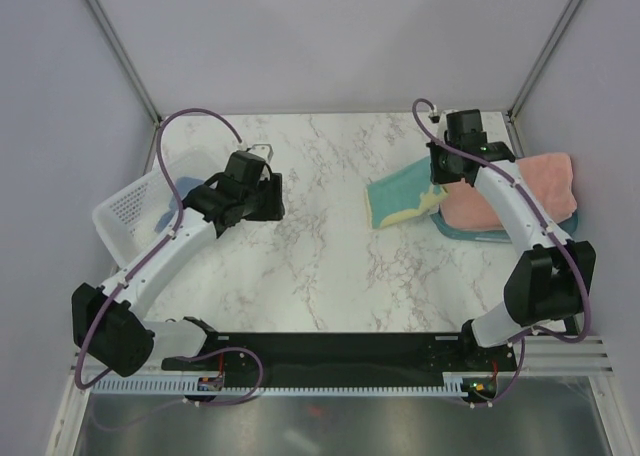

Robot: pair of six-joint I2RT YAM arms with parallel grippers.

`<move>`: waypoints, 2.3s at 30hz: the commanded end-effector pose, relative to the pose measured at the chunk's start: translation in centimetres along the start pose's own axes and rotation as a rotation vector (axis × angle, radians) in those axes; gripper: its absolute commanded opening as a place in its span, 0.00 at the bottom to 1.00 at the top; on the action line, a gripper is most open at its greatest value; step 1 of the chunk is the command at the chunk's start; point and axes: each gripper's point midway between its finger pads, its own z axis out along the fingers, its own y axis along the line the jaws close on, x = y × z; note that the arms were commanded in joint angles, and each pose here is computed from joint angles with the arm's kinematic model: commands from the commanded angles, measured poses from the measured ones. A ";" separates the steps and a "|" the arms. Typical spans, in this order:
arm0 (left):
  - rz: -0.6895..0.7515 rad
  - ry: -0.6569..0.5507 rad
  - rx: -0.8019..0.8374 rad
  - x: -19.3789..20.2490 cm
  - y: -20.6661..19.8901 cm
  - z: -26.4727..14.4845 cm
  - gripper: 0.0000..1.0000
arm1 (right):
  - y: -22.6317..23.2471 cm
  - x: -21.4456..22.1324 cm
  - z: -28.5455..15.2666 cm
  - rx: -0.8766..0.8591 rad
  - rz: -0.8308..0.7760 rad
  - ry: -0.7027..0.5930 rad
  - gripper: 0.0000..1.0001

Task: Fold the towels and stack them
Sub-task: Neatly place the folded towel into the bin

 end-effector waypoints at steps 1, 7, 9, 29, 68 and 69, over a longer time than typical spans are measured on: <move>0.046 0.007 0.061 -0.1 -0.9 0.0 0.62 | -3.7 -0.5 -1.7 0.111 -0.068 0.031 0.00; 0.053 0.026 0.092 0.3 -1.4 0.3 0.73 | -7.8 -1.2 -2.0 0.205 -0.077 0.051 0.00; 0.049 0.021 0.092 0.3 -1.4 0.2 0.78 | -8.8 -1.4 -1.8 0.217 -0.079 0.055 0.00; 0.060 0.013 0.053 -0.2 -0.9 0.9 0.81 | -21.7 -2.1 -2.9 0.388 0.009 0.046 0.00; 0.012 -0.149 0.056 -5.0 -1.4 -2.9 0.80 | -19.5 -8.5 -3.7 0.379 0.292 -0.226 0.62; 0.007 -0.159 0.058 -5.2 -1.5 -3.3 0.80 | -18.7 -7.1 -2.4 0.344 0.309 -0.202 0.63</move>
